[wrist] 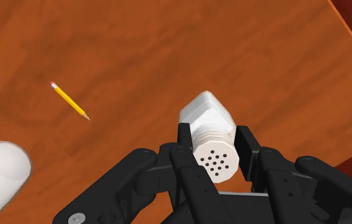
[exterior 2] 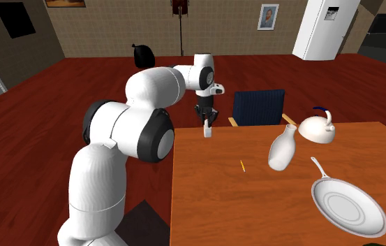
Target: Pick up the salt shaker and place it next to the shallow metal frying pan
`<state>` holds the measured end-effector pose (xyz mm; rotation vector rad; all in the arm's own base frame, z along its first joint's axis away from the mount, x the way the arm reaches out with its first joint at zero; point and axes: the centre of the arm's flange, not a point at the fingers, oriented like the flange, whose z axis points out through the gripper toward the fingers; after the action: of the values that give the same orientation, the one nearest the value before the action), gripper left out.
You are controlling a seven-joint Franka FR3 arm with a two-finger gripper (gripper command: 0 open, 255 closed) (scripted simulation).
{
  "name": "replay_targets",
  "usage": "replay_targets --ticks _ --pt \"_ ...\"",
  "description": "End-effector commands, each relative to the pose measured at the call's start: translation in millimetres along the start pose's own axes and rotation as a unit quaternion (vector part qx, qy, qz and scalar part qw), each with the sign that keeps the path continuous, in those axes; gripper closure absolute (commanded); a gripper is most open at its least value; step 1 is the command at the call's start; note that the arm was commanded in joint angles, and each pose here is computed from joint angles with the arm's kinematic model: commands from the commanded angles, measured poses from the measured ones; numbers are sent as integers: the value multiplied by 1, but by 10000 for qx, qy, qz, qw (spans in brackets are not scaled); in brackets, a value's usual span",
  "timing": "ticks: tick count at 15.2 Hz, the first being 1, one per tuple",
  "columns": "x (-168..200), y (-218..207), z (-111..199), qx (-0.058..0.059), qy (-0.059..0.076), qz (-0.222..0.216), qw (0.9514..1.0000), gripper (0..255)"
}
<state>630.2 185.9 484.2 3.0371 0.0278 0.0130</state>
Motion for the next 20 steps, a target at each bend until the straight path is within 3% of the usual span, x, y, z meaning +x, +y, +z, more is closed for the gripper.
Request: replay_targets --ticks 1,8,20 --pt "0 2 -11 -1 -2 0 10000 255" --pt "0 5 -44 -1 -2 0 10000 255" --pt "-2 161 -15 -1 -2 0 10000 255"
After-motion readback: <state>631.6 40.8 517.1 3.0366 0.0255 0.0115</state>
